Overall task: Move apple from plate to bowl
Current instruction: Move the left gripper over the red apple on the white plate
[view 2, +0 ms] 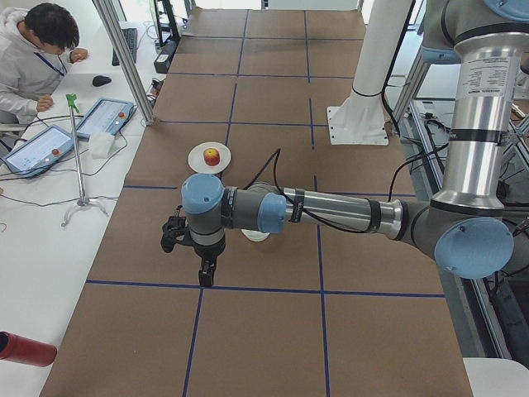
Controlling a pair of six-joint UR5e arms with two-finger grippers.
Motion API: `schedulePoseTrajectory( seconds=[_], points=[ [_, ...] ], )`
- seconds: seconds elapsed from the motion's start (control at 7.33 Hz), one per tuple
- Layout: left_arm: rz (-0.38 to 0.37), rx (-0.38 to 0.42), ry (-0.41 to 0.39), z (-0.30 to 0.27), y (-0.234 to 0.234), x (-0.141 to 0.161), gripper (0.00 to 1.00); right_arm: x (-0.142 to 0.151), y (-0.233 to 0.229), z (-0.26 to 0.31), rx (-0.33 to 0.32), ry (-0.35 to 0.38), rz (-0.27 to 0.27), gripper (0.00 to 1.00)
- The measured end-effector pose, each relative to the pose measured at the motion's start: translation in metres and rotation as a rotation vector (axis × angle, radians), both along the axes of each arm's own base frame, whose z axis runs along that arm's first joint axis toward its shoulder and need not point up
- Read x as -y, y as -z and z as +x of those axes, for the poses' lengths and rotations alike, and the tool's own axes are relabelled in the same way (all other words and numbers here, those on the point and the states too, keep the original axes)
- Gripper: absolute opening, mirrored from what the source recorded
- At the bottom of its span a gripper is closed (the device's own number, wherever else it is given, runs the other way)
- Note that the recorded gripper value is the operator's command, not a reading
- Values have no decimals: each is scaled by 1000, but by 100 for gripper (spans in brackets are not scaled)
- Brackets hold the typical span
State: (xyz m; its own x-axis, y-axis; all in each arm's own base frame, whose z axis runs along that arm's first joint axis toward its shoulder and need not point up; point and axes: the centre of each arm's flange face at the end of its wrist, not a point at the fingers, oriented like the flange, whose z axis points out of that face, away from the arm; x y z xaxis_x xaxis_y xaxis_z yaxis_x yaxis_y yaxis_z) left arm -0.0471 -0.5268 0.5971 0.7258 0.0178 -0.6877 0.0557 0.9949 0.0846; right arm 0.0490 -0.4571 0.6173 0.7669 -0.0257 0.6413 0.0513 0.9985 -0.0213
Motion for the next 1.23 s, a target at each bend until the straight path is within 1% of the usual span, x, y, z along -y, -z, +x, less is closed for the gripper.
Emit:
schedulePoseTrajectory(
  seconds=[0.14, 0.27, 0.41, 0.55, 0.68, 0.95, 1.09, 1.23],
  points=[
    [-7, -38, 25, 39, 23, 19, 100, 0, 0, 0, 0, 0, 0, 100],
    [-27, -78, 47, 83, 58, 41, 100, 0, 0, 0, 0, 0, 0, 100],
    [-63, -117, 38, 148, 98, 59, 100, 0, 0, 0, 0, 0, 0, 100],
    [-101, -145, 20, 213, 136, 70, 100, 0, 0, 0, 0, 0, 0, 100],
    [-135, -168, 19, 263, 171, 82, 100, 0, 0, 0, 1, 0, 0, 100],
    [-176, -198, 15, 335, 230, 109, 100, 0, 0, 0, 0, 0, 1, 100],
    [-189, -200, 13, 362, 250, 116, 100, 0, 0, 0, 0, 0, 1, 100],
    [-192, -185, 29, 389, 265, 119, 100, 0, 0, 0, 0, 0, 0, 100]
  ],
)
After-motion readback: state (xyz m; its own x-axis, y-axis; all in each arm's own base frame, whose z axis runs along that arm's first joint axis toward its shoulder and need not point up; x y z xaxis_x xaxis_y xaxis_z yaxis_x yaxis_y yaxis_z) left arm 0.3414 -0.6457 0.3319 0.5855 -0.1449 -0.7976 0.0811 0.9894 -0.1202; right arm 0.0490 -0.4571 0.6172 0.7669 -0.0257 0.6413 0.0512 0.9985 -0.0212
